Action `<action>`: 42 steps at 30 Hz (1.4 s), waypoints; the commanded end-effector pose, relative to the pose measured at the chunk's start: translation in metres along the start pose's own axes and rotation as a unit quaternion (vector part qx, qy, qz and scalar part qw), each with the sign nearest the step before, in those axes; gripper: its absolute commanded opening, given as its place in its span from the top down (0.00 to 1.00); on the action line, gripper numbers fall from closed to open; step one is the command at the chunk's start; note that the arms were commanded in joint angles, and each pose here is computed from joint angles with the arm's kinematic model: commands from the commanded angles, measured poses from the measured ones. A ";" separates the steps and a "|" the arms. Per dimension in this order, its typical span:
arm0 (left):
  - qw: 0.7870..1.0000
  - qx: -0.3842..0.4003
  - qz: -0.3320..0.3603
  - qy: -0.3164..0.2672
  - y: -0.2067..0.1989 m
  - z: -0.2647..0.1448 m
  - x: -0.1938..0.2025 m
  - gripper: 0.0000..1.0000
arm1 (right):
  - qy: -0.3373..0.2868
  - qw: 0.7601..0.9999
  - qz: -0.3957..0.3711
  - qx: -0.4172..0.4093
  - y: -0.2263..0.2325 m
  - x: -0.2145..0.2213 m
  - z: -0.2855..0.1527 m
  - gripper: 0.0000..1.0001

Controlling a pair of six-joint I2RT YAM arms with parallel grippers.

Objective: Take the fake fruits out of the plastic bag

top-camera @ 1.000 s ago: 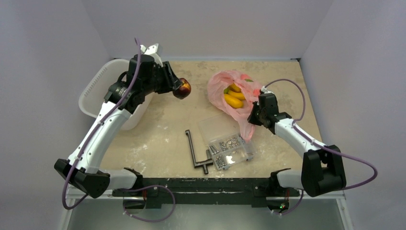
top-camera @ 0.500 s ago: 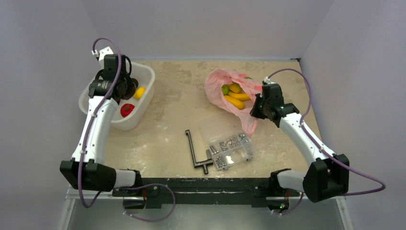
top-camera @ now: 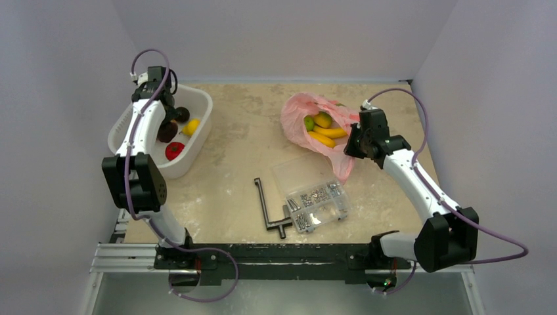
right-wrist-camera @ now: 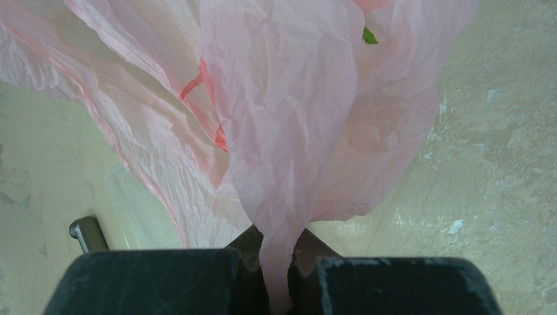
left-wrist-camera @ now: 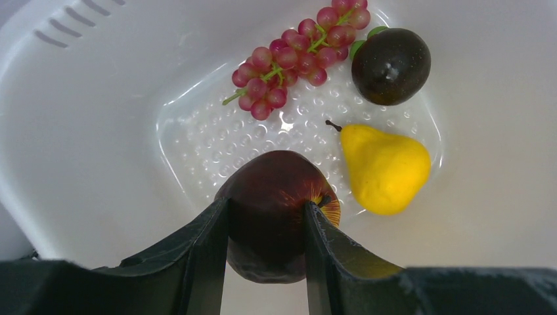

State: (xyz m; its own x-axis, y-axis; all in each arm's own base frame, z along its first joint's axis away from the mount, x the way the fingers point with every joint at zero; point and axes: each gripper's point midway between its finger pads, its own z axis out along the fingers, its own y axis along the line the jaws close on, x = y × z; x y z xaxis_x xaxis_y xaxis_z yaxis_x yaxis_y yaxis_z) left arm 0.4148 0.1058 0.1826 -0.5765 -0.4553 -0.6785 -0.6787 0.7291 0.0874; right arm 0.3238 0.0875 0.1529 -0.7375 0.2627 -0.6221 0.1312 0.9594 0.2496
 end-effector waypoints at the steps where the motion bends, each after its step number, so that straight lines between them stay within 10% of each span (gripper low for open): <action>1: 0.999 0.010 -0.032 -0.005 -0.016 0.007 -0.015 1.00 | -0.017 1.000 -0.009 0.007 0.001 -0.017 -0.006 1.00; 7: 0.999 -0.011 -0.036 0.036 -0.024 0.034 -0.001 0.99 | -0.011 1.000 -0.020 0.013 -0.001 -0.018 -0.005 1.00; 19: 0.995 -0.006 -0.050 0.087 -0.021 0.030 0.013 0.16 | -0.012 1.000 -0.023 -0.008 0.006 -0.018 -0.007 1.00; 23: 0.995 0.008 -0.054 0.080 -0.017 0.012 0.007 0.06 | -0.012 0.999 -0.024 -0.019 0.011 -0.020 -0.008 1.00; 33: 0.969 0.217 -0.074 0.090 -0.081 -0.103 0.041 0.13 | -0.011 0.999 -0.035 -0.027 0.015 -0.024 -0.012 1.00; 42: 0.850 0.490 -0.053 0.185 -0.215 -0.263 0.150 0.32 | -0.014 0.999 -0.034 -0.035 0.016 -0.022 -0.011 1.00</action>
State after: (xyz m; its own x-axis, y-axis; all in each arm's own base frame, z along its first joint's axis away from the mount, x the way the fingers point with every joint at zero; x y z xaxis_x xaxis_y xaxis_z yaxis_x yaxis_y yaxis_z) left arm 0.3649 -0.1611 0.2246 -0.7137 -0.5378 -0.4488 -0.2801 0.8064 -0.5208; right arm 0.3284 0.0916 0.1618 -0.7561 0.2056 -0.6213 0.0736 0.9701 0.2315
